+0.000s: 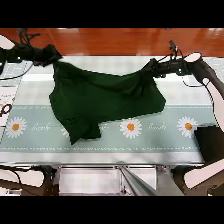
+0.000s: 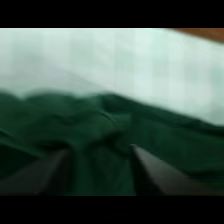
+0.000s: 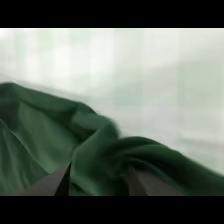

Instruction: Fold the shirts.

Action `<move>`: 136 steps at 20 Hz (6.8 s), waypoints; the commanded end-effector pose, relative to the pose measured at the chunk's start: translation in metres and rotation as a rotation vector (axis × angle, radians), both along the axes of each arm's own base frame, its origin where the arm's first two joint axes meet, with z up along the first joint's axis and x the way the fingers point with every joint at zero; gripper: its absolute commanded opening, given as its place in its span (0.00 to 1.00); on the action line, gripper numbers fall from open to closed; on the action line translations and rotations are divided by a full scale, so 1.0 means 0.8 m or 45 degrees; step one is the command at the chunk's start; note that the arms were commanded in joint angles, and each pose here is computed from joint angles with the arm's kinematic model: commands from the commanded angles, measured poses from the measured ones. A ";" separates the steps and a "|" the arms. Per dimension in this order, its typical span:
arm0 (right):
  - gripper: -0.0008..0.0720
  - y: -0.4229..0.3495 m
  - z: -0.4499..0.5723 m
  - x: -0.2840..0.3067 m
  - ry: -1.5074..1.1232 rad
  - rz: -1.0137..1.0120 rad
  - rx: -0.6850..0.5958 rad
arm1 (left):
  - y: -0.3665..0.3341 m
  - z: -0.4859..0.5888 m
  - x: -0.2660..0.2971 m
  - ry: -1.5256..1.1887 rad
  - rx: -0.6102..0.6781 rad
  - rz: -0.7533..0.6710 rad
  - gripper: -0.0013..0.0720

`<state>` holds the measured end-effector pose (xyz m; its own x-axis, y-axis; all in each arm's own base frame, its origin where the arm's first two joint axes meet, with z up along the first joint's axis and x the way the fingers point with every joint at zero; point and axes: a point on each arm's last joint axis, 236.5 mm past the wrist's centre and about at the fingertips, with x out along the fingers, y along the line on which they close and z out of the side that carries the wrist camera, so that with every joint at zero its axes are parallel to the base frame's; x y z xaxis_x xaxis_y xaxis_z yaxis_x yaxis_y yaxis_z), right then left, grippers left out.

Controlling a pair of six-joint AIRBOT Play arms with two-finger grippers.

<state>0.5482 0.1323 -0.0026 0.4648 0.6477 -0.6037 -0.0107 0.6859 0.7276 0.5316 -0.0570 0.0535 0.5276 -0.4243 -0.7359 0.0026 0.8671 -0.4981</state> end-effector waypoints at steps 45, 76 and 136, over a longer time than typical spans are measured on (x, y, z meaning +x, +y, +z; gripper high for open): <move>0.56 -0.130 -0.125 -0.233 0.522 -0.187 0.071 | -0.002 -0.165 -0.243 0.663 -0.567 0.321 0.04; 0.05 -0.109 0.643 -0.492 -1.302 -0.398 -0.903 | 0.000 0.629 -0.515 -1.624 0.589 0.303 0.04; 0.57 -0.212 -0.029 -0.262 0.425 -0.213 -0.207 | 0.091 -0.114 -0.282 0.699 -0.127 0.180 0.71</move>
<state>0.3749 -0.0479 -0.0061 0.2095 0.4415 -0.8724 0.2881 0.8248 0.4866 0.3495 0.0281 -0.0277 0.0710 -0.3741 -0.9247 -0.3164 0.8707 -0.3765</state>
